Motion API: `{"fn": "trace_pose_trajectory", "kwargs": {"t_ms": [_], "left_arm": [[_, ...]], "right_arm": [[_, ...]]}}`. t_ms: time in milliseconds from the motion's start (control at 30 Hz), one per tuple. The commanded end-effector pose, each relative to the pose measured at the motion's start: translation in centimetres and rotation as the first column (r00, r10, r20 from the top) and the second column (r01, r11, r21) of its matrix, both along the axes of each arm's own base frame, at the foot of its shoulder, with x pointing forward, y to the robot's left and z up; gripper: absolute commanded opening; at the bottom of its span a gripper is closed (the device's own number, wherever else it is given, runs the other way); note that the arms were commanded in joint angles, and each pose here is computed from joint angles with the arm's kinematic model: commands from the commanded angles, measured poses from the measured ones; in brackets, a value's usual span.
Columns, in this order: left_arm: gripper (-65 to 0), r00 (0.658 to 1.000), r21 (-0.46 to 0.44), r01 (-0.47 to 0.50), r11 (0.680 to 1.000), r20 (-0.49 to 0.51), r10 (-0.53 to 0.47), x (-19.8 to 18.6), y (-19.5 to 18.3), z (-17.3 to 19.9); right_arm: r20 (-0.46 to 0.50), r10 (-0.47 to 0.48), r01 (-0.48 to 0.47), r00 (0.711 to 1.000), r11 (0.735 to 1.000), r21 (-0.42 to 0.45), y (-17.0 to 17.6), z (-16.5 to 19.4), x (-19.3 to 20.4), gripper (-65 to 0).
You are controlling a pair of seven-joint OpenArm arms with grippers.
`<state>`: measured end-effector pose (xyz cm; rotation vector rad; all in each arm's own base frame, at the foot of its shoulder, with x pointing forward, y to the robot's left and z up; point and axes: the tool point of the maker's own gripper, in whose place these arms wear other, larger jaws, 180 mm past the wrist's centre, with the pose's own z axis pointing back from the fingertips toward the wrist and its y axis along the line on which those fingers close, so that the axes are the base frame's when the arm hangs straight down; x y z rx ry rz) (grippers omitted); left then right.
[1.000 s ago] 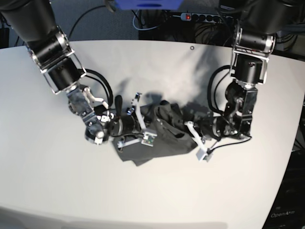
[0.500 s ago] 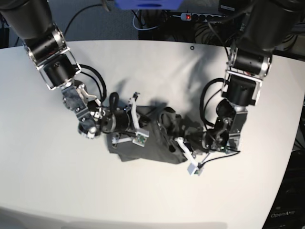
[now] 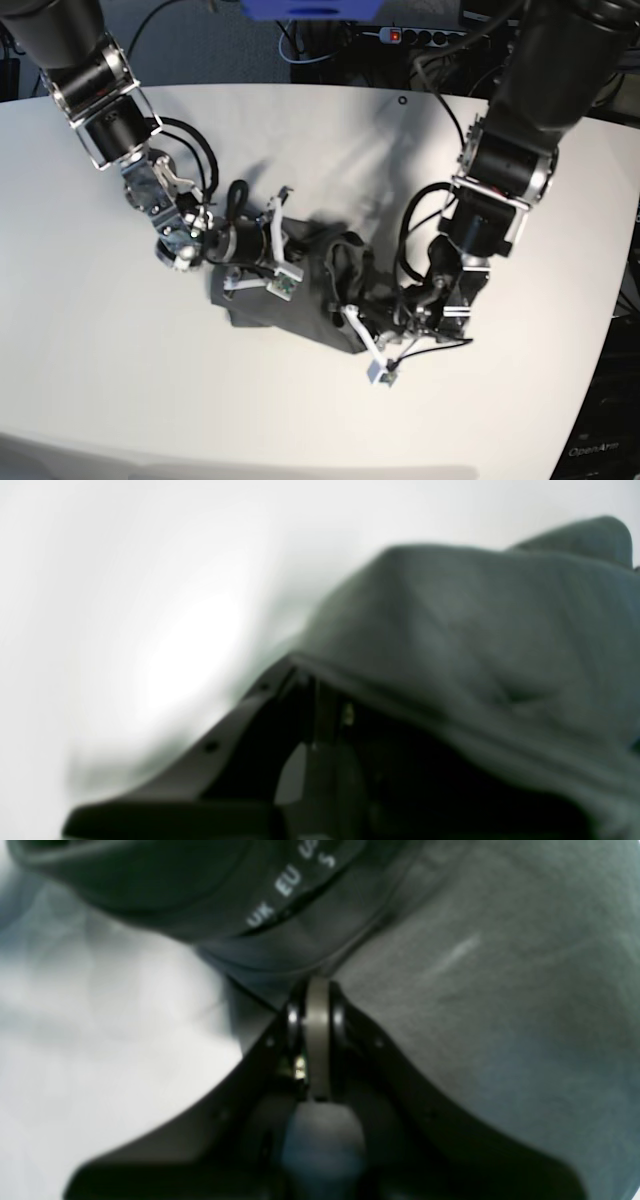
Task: Fold the T-shirt properly
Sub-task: 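Move the left gripper in and grasp the bundle's other side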
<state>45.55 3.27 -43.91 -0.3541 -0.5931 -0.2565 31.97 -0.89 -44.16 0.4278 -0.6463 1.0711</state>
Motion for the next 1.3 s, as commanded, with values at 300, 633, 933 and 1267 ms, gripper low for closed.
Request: {"fn": "trace_pose_trajectory", "kwargs": {"t_ms": [300, 633, 933, 1267], "left_arm": [[-63.1, 0.997, 0.028, 0.031, 0.999, 0.073, -0.033, 2.5, -1.1, 2.7], [-63.1, 0.990, 0.069, 0.109, 0.992, 0.086, -0.115, 3.6, -2.8, 5.7], [-63.1, 0.964, 0.241, 0.193, 0.951, 0.137, -0.230, 4.2, 0.8, 14.5], [-63.1, 0.961, 0.254, 0.276, 0.927, -0.085, -0.263, -4.2, 1.7, 6.4]], "right_arm": [[-0.042, 0.000, -0.008, 0.999, 0.982, -0.187, -4.9, -2.6, -1.7, -64.9], [-0.034, 0.008, -0.014, 0.999, 0.983, -0.184, -4.8, -2.4, -2.0, -64.9], [-0.029, 0.008, -0.013, 1.000, 0.983, -0.183, -4.7, -2.2, -1.8, -64.9], [-0.012, -0.031, 0.028, 0.999, 0.983, -0.183, -6.0, -1.7, -0.8, -64.9]]}}
